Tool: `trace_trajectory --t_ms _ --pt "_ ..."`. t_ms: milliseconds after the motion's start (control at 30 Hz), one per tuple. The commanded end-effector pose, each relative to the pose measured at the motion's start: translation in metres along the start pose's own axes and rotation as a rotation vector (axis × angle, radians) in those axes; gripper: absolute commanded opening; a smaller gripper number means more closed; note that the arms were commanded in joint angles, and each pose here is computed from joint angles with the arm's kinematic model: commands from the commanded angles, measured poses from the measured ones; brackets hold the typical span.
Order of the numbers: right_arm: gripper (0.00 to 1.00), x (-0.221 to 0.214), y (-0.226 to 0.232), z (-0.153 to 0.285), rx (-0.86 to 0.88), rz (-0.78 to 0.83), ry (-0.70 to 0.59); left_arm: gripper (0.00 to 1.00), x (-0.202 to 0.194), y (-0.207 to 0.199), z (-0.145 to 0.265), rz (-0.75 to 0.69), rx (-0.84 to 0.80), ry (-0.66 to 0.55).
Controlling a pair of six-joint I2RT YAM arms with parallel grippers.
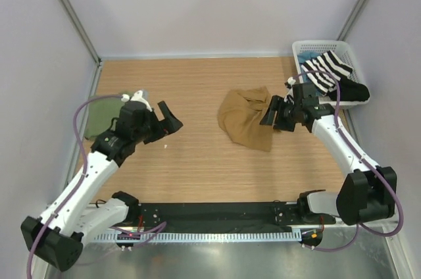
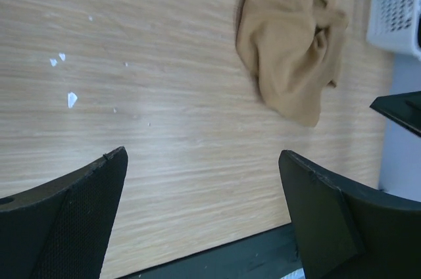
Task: Fold and stack the tank tops
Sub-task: Move the tank top to the center of the board, then flatten the tank top out
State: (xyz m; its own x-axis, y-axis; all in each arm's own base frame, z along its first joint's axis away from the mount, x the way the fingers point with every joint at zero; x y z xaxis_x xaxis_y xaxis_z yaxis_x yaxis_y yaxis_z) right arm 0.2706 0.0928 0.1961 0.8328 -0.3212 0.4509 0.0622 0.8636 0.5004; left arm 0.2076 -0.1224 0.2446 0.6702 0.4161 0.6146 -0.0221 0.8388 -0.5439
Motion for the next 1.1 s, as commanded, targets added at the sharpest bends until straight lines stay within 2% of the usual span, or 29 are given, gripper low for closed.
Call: trace_trajectory --t_ms 0,33,67,167,233,367,500,700,800,833,867,933,1000,1067 --pt "0.64 -0.009 -0.001 0.012 -0.009 0.059 -0.062 0.98 -0.015 -0.014 -0.012 -0.08 0.008 0.035" --pt "0.62 -0.018 -0.007 0.007 -0.041 0.037 -0.047 0.97 -0.021 -0.019 -0.021 -0.097 0.006 0.052" --pt "0.54 -0.021 -0.012 0.004 -0.069 0.024 -0.045 0.97 -0.025 -0.023 -0.025 -0.113 0.004 0.056" --pt "0.48 -0.029 -0.029 -0.008 -0.149 -0.022 -0.049 0.96 -0.051 -0.051 -0.042 -0.194 -0.053 0.113" --pt "0.48 -0.033 -0.037 -0.018 -0.179 -0.04 -0.041 0.96 -0.072 -0.072 -0.055 -0.274 -0.069 0.158" --pt "0.54 -0.042 -0.048 -0.033 -0.211 -0.073 -0.032 0.94 -0.093 -0.105 -0.068 -0.354 -0.093 0.224" --pt "0.54 -0.056 -0.061 -0.052 -0.226 -0.081 0.009 0.94 -0.097 -0.106 -0.074 -0.35 -0.088 0.232" --pt "0.49 -0.074 -0.069 -0.075 -0.222 -0.086 0.079 0.95 -0.089 -0.095 -0.065 -0.358 -0.059 0.182" --pt "0.35 -0.082 -0.059 -0.083 -0.203 -0.053 0.108 0.98 -0.083 -0.085 -0.06 -0.355 -0.01 0.143" --pt "0.22 -0.085 -0.055 -0.084 -0.198 -0.047 0.116 0.99 -0.083 -0.077 -0.06 -0.344 0.024 0.131" --pt "0.17 -0.088 -0.05 -0.085 -0.192 -0.037 0.122 1.0 -0.077 -0.068 -0.061 -0.316 0.072 0.096" --pt "0.1 -0.104 -0.028 -0.084 -0.159 -0.001 0.148 1.0 -0.074 -0.052 -0.056 -0.28 0.098 0.053" --pt "0.08 -0.121 -0.002 -0.078 -0.093 0.038 0.162 1.0 -0.064 -0.036 -0.052 -0.207 0.167 -0.029" --pt "0.07 -0.156 0.043 -0.067 0.034 0.143 0.213 0.99 -0.057 -0.019 -0.042 -0.165 0.2 -0.083"
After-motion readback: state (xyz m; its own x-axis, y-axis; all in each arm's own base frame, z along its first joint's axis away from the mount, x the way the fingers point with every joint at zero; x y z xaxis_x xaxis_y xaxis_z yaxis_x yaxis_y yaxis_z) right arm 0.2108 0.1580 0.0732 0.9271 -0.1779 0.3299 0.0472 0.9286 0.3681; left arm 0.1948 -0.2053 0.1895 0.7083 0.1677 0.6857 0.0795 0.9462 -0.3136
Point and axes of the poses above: each gripper's point midway between its finger pads, its own z axis back along the fingers, its own y axis along the line the jaws close on, x = y × z, the point moved 6 cm from there along z, back along the fingers, and after that the axes turned 3 degrees about -z, right-handed, at the moved point
